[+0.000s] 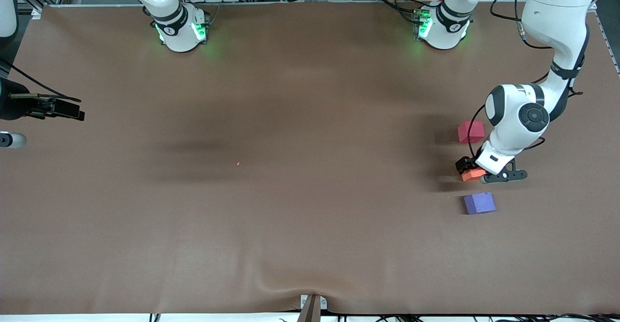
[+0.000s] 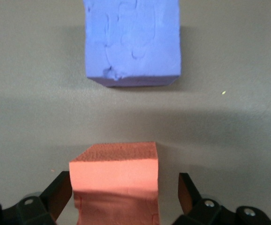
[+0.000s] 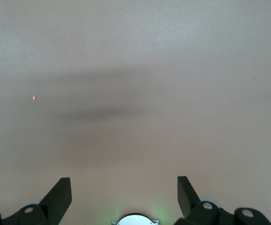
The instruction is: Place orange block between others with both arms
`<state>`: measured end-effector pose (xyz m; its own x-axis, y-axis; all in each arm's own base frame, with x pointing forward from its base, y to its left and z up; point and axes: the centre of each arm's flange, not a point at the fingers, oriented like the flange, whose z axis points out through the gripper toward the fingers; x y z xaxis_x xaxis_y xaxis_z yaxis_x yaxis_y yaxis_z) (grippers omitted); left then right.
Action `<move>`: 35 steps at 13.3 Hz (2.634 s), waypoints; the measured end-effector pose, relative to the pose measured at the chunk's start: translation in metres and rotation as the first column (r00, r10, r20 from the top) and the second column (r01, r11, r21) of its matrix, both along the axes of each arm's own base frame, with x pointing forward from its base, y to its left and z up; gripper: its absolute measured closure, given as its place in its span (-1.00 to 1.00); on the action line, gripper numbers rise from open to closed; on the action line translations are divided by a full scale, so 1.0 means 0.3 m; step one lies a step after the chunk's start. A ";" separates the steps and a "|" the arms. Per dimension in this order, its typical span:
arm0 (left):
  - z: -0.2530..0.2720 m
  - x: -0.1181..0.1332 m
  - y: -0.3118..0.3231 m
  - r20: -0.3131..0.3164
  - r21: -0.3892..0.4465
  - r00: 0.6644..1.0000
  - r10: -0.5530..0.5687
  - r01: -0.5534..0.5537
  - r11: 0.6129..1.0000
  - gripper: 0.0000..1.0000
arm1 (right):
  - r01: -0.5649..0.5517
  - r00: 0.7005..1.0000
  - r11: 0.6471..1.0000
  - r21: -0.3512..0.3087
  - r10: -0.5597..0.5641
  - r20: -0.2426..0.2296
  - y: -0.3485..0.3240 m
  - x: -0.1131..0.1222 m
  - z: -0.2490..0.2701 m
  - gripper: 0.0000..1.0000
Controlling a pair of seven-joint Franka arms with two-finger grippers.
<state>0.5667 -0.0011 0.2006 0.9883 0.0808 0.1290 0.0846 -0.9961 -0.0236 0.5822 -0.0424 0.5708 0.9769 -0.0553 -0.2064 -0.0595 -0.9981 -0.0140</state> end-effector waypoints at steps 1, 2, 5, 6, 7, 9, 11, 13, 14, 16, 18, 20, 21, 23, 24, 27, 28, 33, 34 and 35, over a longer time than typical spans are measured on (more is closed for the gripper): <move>0.018 0.011 -0.003 0.012 -0.001 1.000 -0.001 0.001 1.000 -1.00 | -0.001 1.000 1.000 0.000 0.001 0.001 0.001 0.000 0.001 -1.00; 0.041 0.022 -0.005 0.027 -0.001 1.000 -0.003 0.003 1.000 -1.00 | -0.001 1.000 1.000 0.000 0.001 0.001 0.003 0.000 0.001 -1.00; 0.071 0.037 -0.017 0.045 -0.002 0.999 -0.009 0.009 1.000 -1.00 | -0.002 1.000 1.000 0.000 0.002 0.001 0.004 0.001 0.001 -1.00; 0.071 0.037 -0.019 0.045 -0.002 0.999 -0.009 0.010 1.000 -1.00 | -0.003 1.000 1.000 0.000 0.003 0.001 0.005 0.001 0.001 -1.00; 0.072 0.037 -0.020 0.045 -0.002 0.999 -0.010 0.010 1.000 -1.00 | -0.003 1.000 1.000 0.000 0.003 0.001 0.006 0.002 0.000 -1.00; 0.073 0.038 -0.025 0.045 -0.003 0.999 -0.012 0.012 1.000 -1.00 | -0.005 1.000 1.000 0.000 0.005 0.003 0.009 0.004 -0.001 -1.00; 0.076 0.040 -0.034 0.045 -0.005 0.999 -0.016 0.016 1.000 -1.00 | -0.007 1.000 1.000 0.000 0.007 0.004 0.012 0.006 -0.004 -1.00; 0.098 0.048 -0.045 0.044 -0.006 0.999 -0.021 0.022 1.000 -1.00 | -0.009 1.000 1.000 0.000 0.009 0.004 0.017 0.007 -0.005 -1.00; 0.132 0.054 -0.059 0.044 -0.007 0.999 -0.027 0.028 1.000 -1.00 | -0.010 1.000 1.000 0.000 0.010 0.004 0.018 0.008 -0.005 -1.00; 0.248 0.063 -0.117 0.039 -0.011 0.998 -0.054 0.054 0.998 -1.00 | -0.010 1.000 1.000 0.000 0.010 0.004 0.019 0.008 -0.005 -1.00; 0.419 0.047 -0.184 0.023 -0.006 0.996 -0.086 0.086 0.996 -1.00 | -0.010 1.000 1.000 0.000 0.010 0.004 0.019 0.008 -0.005 -1.00; 0.611 0.015 -0.214 0.000 0.008 0.995 -0.098 0.098 0.995 -1.00 | -0.010 1.000 1.000 0.000 0.010 0.004 0.019 0.008 -0.005 -1.00; 0.703 0.001 -0.221 -0.020 0.016 0.995 -0.099 0.099 0.995 -1.00 | -0.011 1.000 1.000 0.000 0.011 0.004 0.021 0.008 -0.005 -1.00; 0.883 -0.006 -0.225 -0.069 0.029 0.993 -0.101 0.103 0.994 -1.00 | -0.015 1.000 1.000 0.000 0.015 0.004 0.028 0.009 -0.006 -1.00; 0.964 -0.001 -0.226 -0.088 0.033 0.990 -0.113 0.116 0.993 -1.00 | -0.016 1.000 1.000 0.000 0.016 0.004 0.031 0.009 -0.006 -1.00; 1.182 -0.004 -0.226 -0.133 0.037 0.979 -0.157 0.163 0.986 -1.00 | -0.018 1.000 1.000 0.000 0.018 0.004 0.033 0.009 -0.007 -1.00; 1.242 -0.014 -0.225 -0.151 0.036 0.973 -0.177 0.184 0.982 -1.00 | -0.018 1.000 1.000 0.000 0.018 0.003 0.034 0.010 -0.008 -1.00; 1.390 -0.055 -0.215 -0.210 0.013 0.952 -0.221 0.228 0.973 -1.00 | -0.018 1.000 1.000 0.000 0.018 0.003 0.034 0.010 -0.008 -1.00; 1.402 -0.053 -0.211 -0.205 0.009 0.954 -0.219 0.225 0.974 -1.00 | -0.018 1.000 1.000 0.000 0.018 0.003 0.034 0.010 -0.008 -1.00; 1.417 -0.049 -0.207 -0.195 0.007 0.957 -0.217 0.222 0.975 -1.00 | -0.018 1.000 1.000 0.000 0.018 0.003 0.034 0.010 -0.008 -1.00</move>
<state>0.5519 -0.0631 0.6256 0.9877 -0.1418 -0.0657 -0.1450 -0.9883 -0.0466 0.5852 -0.0323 0.5682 0.9783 -0.0380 -0.2037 -0.0417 -0.9990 -0.0142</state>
